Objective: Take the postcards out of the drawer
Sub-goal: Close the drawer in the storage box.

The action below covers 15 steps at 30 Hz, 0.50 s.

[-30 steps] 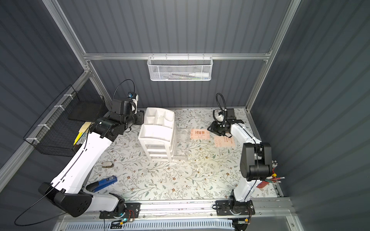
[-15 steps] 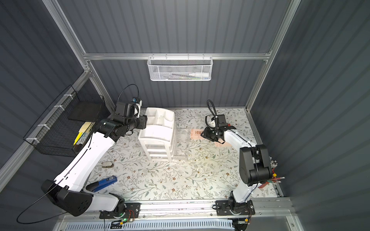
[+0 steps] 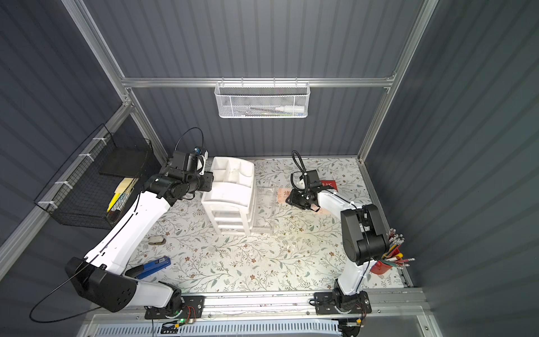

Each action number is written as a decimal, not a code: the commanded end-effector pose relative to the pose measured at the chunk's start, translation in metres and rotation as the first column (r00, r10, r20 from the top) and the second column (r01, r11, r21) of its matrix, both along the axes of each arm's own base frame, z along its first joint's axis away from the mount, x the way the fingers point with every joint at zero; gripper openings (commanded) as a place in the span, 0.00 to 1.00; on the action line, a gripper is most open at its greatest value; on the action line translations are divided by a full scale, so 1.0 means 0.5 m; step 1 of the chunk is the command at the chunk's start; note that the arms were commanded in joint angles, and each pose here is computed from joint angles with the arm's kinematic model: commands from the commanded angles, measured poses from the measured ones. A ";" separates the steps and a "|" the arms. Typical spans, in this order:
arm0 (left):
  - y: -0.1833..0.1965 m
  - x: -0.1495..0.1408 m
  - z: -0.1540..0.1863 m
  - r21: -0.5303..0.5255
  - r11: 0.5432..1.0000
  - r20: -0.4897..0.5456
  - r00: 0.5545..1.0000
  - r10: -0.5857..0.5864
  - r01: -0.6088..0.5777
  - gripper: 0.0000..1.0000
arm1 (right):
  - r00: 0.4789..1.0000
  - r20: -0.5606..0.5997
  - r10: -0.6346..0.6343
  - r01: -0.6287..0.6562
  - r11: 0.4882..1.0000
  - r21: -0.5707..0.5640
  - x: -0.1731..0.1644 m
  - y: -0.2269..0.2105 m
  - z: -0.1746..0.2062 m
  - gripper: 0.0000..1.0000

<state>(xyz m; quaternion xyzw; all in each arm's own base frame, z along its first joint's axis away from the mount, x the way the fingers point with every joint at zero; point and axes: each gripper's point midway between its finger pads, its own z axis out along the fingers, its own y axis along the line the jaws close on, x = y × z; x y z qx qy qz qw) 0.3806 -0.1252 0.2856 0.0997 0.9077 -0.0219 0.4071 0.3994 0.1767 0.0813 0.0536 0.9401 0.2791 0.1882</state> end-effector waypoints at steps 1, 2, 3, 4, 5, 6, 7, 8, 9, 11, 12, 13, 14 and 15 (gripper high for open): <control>-0.004 0.007 -0.012 -0.035 0.999 -0.013 1.000 -0.008 0.007 0.45 | 1.000 0.013 -0.004 0.004 1.000 -0.013 0.010 0.009 0.001 0.38; -0.003 0.008 -0.016 -0.040 0.999 -0.018 1.000 -0.006 0.005 0.43 | 1.000 0.011 -0.003 0.003 1.000 -0.018 0.008 0.011 -0.001 0.38; -0.002 0.008 -0.019 -0.043 0.999 -0.022 1.000 -0.007 0.006 0.40 | 1.000 0.011 0.001 -0.001 1.000 -0.024 0.006 0.014 -0.003 0.38; -0.002 0.008 -0.021 -0.046 0.999 -0.024 1.000 -0.008 0.006 0.37 | 1.000 0.010 0.003 -0.003 1.000 -0.030 0.005 0.016 -0.005 0.38; -0.002 0.009 -0.023 -0.051 0.999 -0.025 1.000 -0.007 0.006 0.34 | 1.000 0.005 0.008 -0.008 0.999 -0.039 0.002 0.020 -0.010 0.37; -0.002 0.009 -0.024 -0.053 0.999 -0.027 1.000 -0.008 0.006 0.31 | 1.000 -0.002 0.012 -0.012 0.999 -0.046 -0.001 0.023 -0.017 0.37; -0.002 0.009 -0.025 -0.057 0.998 -0.028 1.000 -0.008 0.006 0.29 | 1.000 -0.006 0.017 -0.017 0.998 -0.052 -0.003 0.026 -0.023 0.36; -0.002 0.009 -0.026 -0.058 0.998 -0.028 1.000 -0.009 0.007 0.28 | 1.000 -0.012 0.022 -0.022 0.998 -0.056 -0.005 0.032 -0.029 0.36; -0.002 0.009 -0.027 -0.061 0.998 -0.029 1.000 -0.009 0.007 0.27 | 0.999 -0.018 0.028 -0.029 0.998 -0.057 -0.007 0.038 -0.035 0.35; -0.002 0.009 -0.028 -0.062 0.998 -0.031 0.999 -0.008 0.006 0.24 | 0.999 -0.026 0.042 -0.043 0.997 -0.059 -0.010 0.053 -0.044 0.33; -0.001 0.009 -0.028 -0.063 0.998 -0.031 0.999 -0.008 0.006 0.22 | 0.998 -0.032 0.046 -0.048 0.997 -0.062 -0.010 0.059 -0.050 0.33; -0.001 0.009 -0.028 -0.064 0.998 -0.031 0.999 -0.008 0.006 0.21 | 0.998 -0.033 0.052 -0.055 0.997 -0.063 -0.011 0.068 -0.053 0.33; -0.001 0.009 -0.027 -0.063 0.998 -0.030 1.000 -0.006 0.004 0.19 | 0.998 -0.035 0.058 -0.060 0.996 -0.060 -0.009 0.077 -0.055 0.33; -0.001 0.010 -0.026 -0.064 0.998 -0.028 1.000 -0.006 0.005 0.18 | 0.997 -0.034 0.065 -0.067 0.996 -0.058 -0.008 0.086 -0.058 0.32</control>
